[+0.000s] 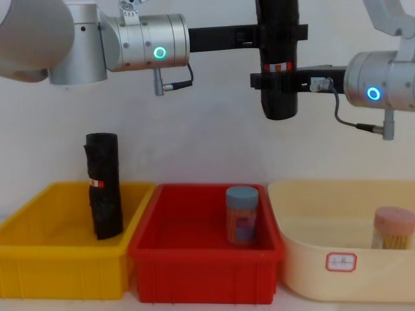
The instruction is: Pick up the garbage bag with the one hand and transfer it to the other hand.
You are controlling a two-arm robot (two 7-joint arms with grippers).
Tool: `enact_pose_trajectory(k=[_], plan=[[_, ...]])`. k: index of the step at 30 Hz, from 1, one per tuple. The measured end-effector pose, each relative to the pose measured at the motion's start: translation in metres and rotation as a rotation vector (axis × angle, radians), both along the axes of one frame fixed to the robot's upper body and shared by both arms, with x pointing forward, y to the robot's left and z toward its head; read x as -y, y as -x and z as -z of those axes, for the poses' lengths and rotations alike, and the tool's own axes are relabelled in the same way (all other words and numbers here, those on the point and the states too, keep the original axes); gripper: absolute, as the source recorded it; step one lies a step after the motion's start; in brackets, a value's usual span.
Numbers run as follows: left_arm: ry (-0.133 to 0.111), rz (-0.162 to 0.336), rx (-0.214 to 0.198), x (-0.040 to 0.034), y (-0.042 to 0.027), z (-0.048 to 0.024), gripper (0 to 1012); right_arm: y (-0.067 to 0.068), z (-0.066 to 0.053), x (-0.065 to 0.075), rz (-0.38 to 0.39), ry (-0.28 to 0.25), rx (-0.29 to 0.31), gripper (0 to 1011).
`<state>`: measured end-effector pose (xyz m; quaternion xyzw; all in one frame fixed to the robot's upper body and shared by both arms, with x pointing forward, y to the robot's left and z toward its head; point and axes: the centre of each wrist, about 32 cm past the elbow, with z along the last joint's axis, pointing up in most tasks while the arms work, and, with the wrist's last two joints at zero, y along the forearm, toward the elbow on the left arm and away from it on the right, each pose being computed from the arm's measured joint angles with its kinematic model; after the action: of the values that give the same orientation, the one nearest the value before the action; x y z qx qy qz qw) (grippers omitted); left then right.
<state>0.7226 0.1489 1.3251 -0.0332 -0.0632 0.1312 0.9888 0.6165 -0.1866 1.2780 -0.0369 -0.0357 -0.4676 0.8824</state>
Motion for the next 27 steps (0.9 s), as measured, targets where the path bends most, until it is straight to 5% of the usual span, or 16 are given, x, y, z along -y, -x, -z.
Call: enact_pose_trajectory(k=[8,27], plan=[[0.000,0.000,0.000,0.0000,0.0000,0.0000,440,-0.0002,0.0002,-0.0001,0.001,-0.001,0.000,563],[0.000,0.001,0.000,0.0000,0.0000,0.0000,968,0.0003,0.0000,0.0040,0.025,0.000,-0.002,562]])
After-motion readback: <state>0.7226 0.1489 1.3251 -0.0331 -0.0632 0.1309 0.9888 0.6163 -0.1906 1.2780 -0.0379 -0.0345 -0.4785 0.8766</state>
